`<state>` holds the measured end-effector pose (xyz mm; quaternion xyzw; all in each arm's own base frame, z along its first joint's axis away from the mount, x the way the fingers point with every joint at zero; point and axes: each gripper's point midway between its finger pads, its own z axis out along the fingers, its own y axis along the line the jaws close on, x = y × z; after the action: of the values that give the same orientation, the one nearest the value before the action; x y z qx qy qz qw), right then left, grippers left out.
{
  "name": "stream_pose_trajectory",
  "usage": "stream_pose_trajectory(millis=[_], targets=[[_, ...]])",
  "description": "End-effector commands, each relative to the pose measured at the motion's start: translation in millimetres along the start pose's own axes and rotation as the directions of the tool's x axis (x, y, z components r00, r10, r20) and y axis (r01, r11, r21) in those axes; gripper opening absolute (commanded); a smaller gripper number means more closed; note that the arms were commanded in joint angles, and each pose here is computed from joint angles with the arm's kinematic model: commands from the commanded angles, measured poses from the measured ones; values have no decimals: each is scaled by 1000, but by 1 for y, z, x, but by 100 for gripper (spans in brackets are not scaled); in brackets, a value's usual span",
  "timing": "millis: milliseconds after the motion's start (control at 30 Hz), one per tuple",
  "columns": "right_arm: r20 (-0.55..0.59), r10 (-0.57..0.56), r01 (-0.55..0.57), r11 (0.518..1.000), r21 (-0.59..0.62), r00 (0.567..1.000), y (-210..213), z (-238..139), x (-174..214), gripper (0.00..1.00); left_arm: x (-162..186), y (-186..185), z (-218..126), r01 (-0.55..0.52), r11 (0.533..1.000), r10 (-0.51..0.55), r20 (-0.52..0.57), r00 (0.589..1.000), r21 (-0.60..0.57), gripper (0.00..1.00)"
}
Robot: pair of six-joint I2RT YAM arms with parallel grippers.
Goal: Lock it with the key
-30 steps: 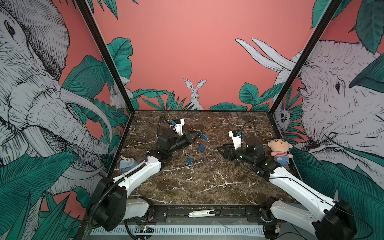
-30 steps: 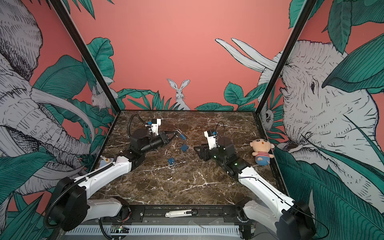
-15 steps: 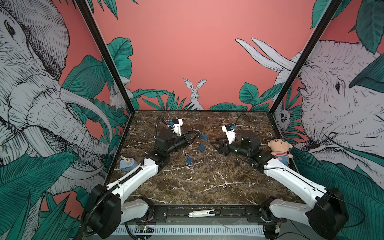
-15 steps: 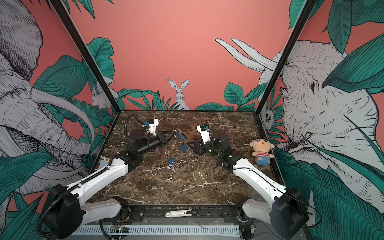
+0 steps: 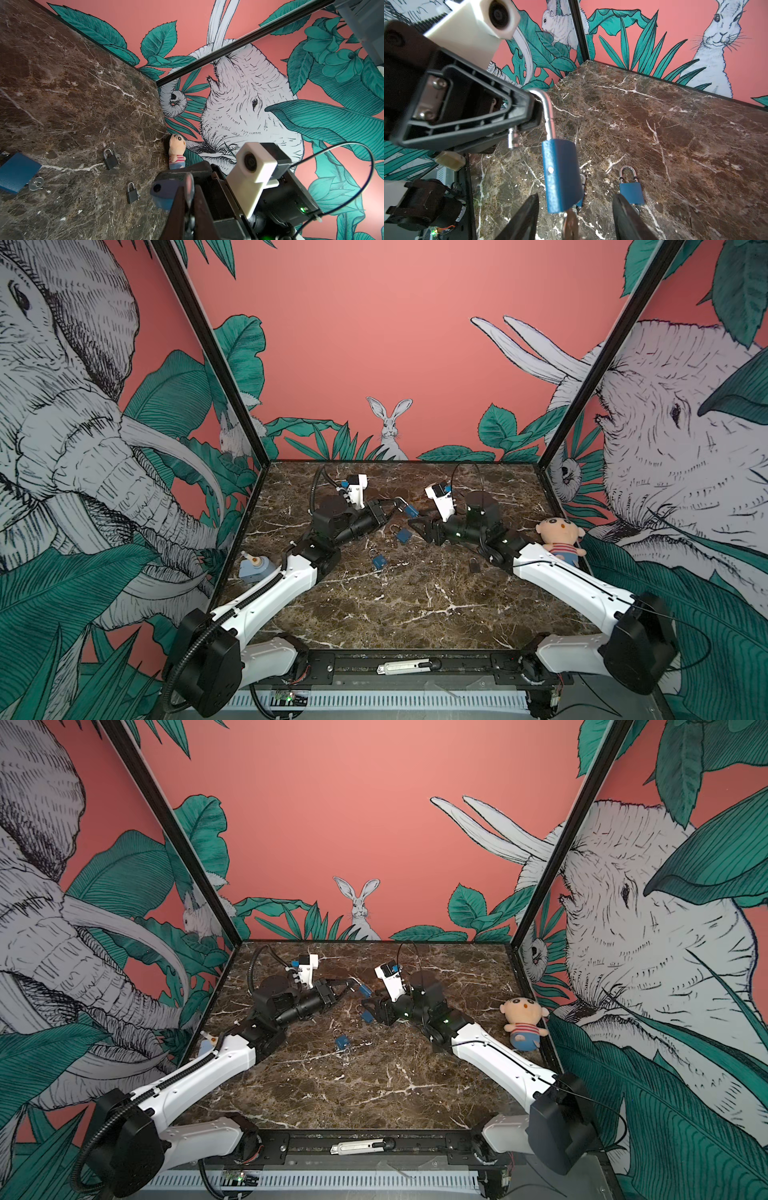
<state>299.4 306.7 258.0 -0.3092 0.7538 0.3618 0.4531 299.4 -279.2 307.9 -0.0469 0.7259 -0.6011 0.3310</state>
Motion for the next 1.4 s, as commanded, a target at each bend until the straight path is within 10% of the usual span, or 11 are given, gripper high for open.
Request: stream_pose_trajectory(millis=[0, 733, 1100, 1367], targets=[[51, -51, 51, 999, 2, 997, 4, 0, -21, 50, -10, -30, -2, -26, 997, 24, 30, 999, 75, 0], [60, -55, 55, 998, -5, 997, 3, 9, -33, 10, -7, -23, 3, -6, 997, 4, 21, 1000, 75, 0], [47, -40, 40, 999, -8, 998, 2, 13, -30, 25, -9, -27, 3, -7, 996, 5, 29, 1000, 90, 0], [55, -38, 38, 999, 7, 998, 0, 12, -34, 0, -7, -25, 2, -5, 996, 3, 28, 1000, 85, 0]])
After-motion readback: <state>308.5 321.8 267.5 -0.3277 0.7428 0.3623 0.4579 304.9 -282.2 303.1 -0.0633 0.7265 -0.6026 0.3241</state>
